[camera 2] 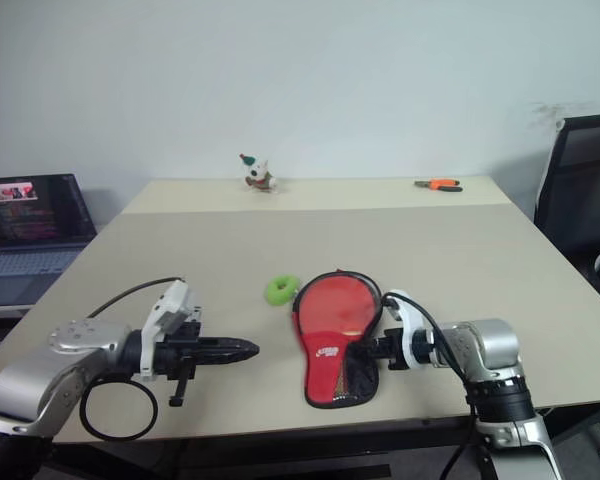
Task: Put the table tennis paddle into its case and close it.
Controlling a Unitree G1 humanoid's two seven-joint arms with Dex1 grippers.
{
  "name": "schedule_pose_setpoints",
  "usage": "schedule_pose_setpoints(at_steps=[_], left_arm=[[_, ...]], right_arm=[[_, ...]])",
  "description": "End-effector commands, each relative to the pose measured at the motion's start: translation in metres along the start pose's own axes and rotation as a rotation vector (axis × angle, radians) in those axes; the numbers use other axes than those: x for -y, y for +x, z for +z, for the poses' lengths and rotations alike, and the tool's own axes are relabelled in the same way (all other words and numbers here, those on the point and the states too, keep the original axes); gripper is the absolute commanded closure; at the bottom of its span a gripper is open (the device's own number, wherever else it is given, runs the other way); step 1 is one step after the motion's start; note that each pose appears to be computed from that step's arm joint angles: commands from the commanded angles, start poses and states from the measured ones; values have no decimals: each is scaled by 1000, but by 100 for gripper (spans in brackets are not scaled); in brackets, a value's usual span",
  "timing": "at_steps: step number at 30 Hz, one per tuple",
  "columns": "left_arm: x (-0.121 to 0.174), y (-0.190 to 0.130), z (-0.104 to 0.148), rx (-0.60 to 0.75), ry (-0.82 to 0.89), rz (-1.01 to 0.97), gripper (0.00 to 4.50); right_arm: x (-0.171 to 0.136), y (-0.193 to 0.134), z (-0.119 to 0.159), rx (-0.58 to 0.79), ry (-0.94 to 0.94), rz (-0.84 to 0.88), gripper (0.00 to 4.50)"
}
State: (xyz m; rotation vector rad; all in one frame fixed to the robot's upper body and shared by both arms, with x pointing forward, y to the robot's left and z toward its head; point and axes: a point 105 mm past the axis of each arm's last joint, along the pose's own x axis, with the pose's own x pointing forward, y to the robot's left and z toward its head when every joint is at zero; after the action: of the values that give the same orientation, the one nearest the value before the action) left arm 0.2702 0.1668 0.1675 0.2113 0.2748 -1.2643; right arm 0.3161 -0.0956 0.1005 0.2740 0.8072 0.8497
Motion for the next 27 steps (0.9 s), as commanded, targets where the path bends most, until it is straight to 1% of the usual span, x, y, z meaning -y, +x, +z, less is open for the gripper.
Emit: schedule_pose_setpoints(at_steps=[1, 8, 17, 20, 22, 23, 26, 27], left_arm=[[6, 2, 7, 11, 27, -36, 450], [7, 3, 8, 4, 33, -50, 450], [6, 4, 7, -4, 39, -46, 450], [7, 4, 6, -5, 38, -40, 450], [6, 3, 6, -4, 37, -29, 450], [6, 3, 5, -4, 35, -23, 450], [4, 2, 3, -4, 27, 6, 450], [3, 2, 0, -14, 29, 18, 450]], right_arm=[[-6, -9, -2, 9, 0, 5, 449], [-8, -17, -12, 9, 27, -14, 449], [0, -10, -16, 26, 59, -69, 449], [4, -14, -16, 43, 69, -94, 369], [5, -20, -13, 63, 47, -112, 304], [4, -24, -11, 71, 13, -122, 267], [1, -38, -8, 53, -222, -159, 166], [-1, -41, -5, 63, -268, -163, 134]])
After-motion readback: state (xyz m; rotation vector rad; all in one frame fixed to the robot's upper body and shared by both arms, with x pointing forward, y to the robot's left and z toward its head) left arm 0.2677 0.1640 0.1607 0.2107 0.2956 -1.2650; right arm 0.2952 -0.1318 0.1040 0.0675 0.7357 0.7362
